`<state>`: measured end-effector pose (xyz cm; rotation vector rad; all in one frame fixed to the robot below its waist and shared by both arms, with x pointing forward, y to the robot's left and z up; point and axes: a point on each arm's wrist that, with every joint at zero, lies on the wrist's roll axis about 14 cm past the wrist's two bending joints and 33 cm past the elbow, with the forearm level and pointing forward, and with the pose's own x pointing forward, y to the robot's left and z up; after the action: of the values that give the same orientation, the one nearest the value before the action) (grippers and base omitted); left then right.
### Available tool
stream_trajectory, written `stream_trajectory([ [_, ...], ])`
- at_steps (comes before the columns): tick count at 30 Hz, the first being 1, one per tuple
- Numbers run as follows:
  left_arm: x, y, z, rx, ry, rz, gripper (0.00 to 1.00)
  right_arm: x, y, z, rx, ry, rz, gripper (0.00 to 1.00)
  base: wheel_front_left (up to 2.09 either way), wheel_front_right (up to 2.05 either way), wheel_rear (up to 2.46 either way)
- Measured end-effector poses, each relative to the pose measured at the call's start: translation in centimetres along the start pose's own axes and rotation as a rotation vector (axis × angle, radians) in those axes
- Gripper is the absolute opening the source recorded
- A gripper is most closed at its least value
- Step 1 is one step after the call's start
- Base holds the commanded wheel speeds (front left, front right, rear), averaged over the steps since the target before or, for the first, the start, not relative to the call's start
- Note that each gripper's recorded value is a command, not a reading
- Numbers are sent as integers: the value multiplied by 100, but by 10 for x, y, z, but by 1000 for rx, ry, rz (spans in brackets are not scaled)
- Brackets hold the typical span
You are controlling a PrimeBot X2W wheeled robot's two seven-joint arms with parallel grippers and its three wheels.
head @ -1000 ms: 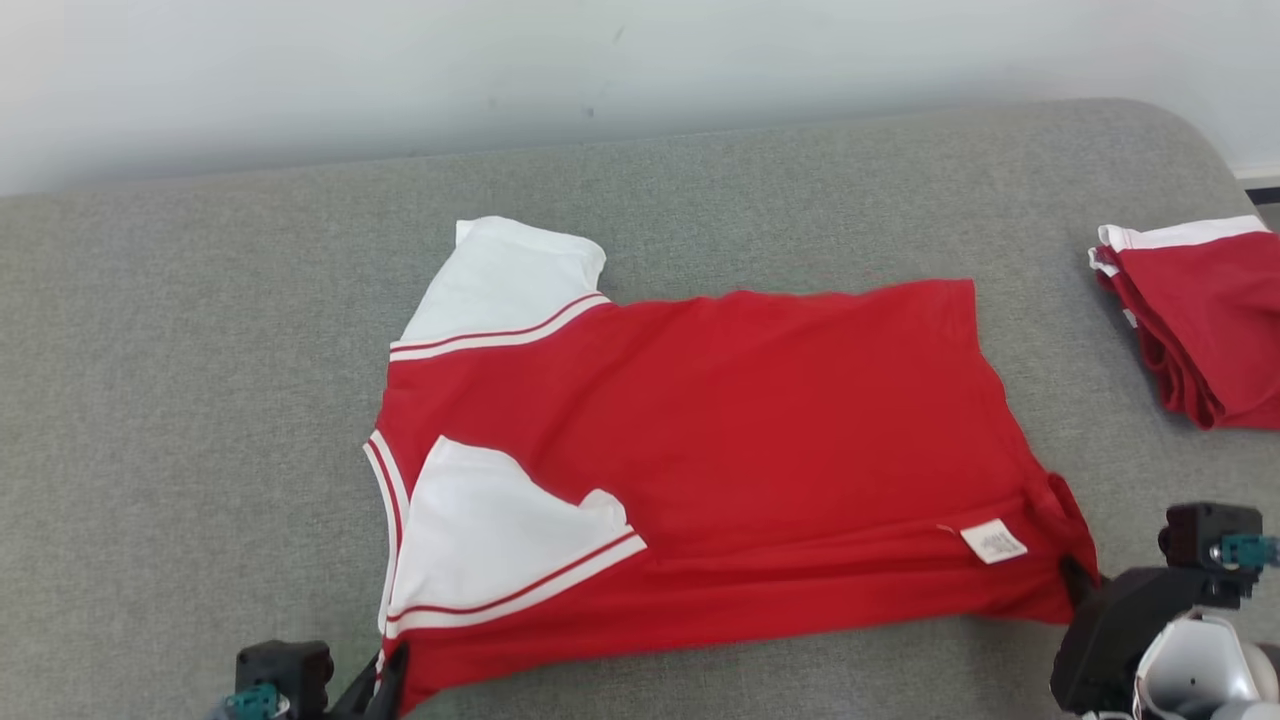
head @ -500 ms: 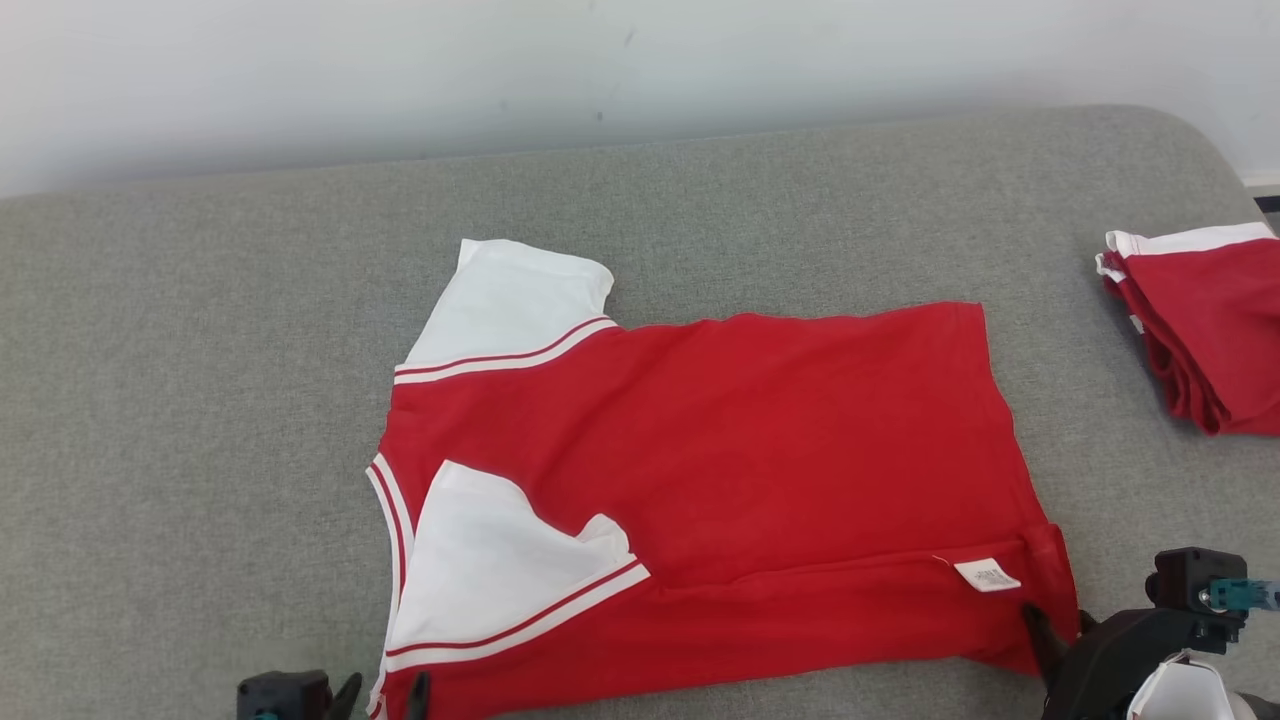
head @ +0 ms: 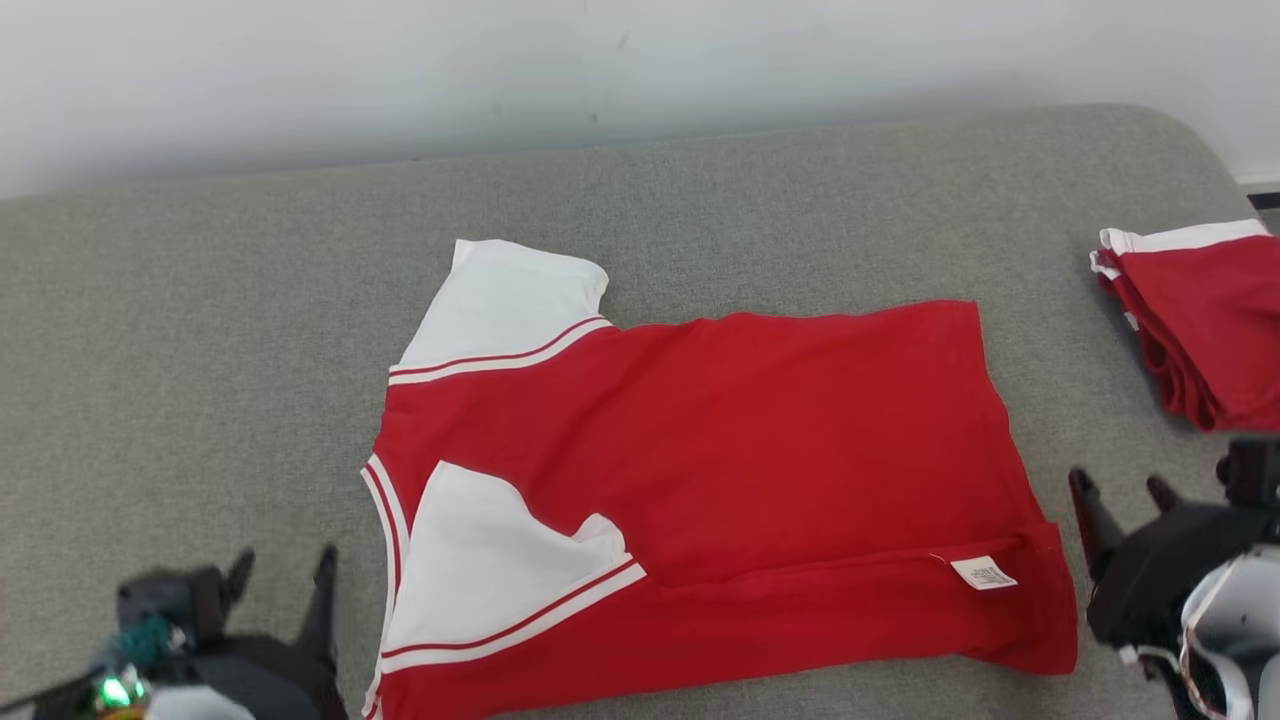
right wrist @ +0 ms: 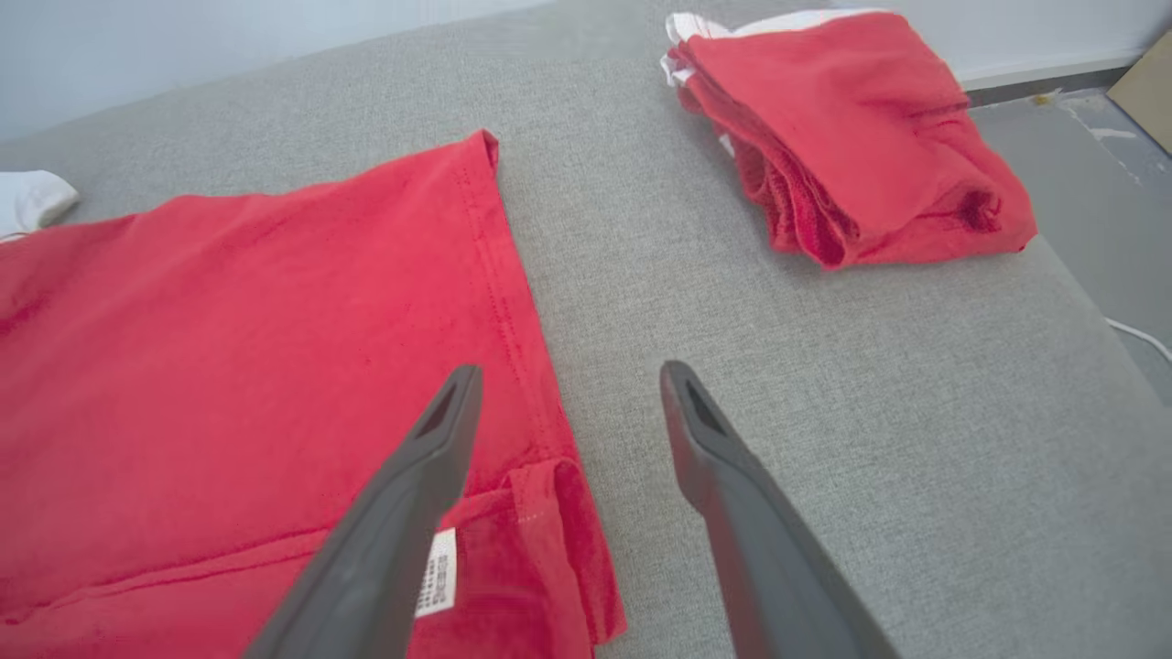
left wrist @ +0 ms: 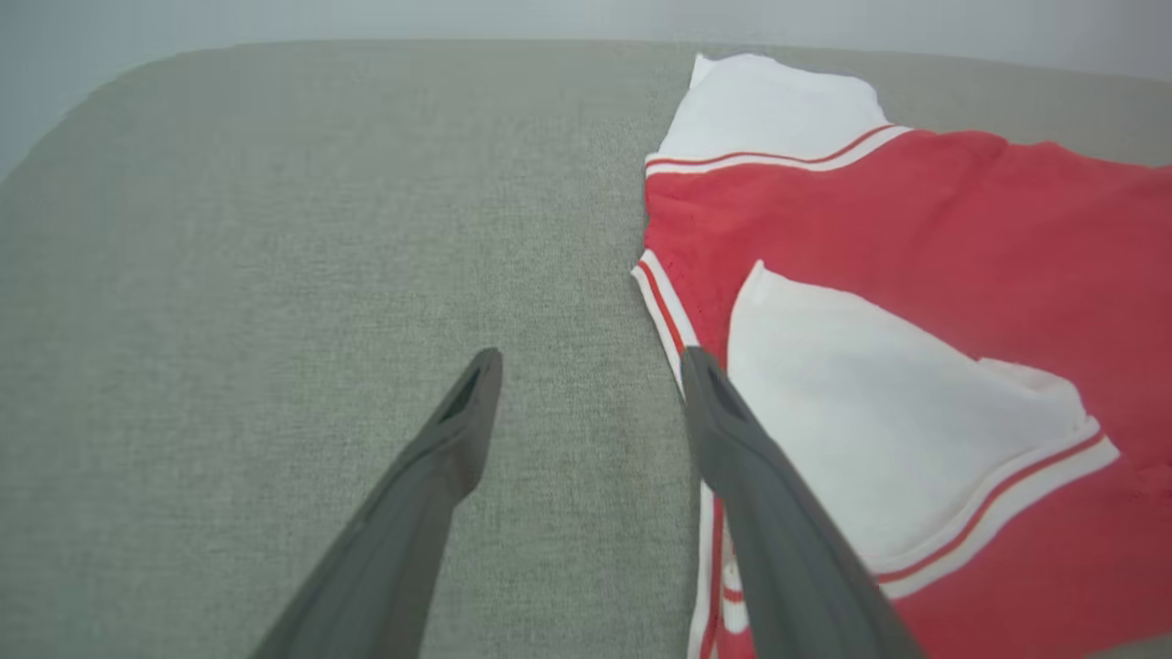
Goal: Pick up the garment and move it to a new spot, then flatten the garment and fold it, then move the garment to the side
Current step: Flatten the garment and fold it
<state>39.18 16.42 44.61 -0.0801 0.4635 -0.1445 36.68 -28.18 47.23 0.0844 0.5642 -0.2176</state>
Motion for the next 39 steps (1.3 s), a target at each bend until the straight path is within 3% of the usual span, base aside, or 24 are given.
stream_trajectory([
  [7,39,-13,56,31,-112,-59,100,25,13,48,-36,-69,33,100,0,0,0],
  [14,97,-32,84,76,-98,-134,100,62,39,70,-84,-65,87,100,0,0,0],
  [27,188,-49,91,139,13,-158,100,102,51,87,-130,-73,114,100,0,0,0],
  [39,234,-51,75,193,94,-125,100,113,48,83,-172,-71,111,100,0,0,0],
])
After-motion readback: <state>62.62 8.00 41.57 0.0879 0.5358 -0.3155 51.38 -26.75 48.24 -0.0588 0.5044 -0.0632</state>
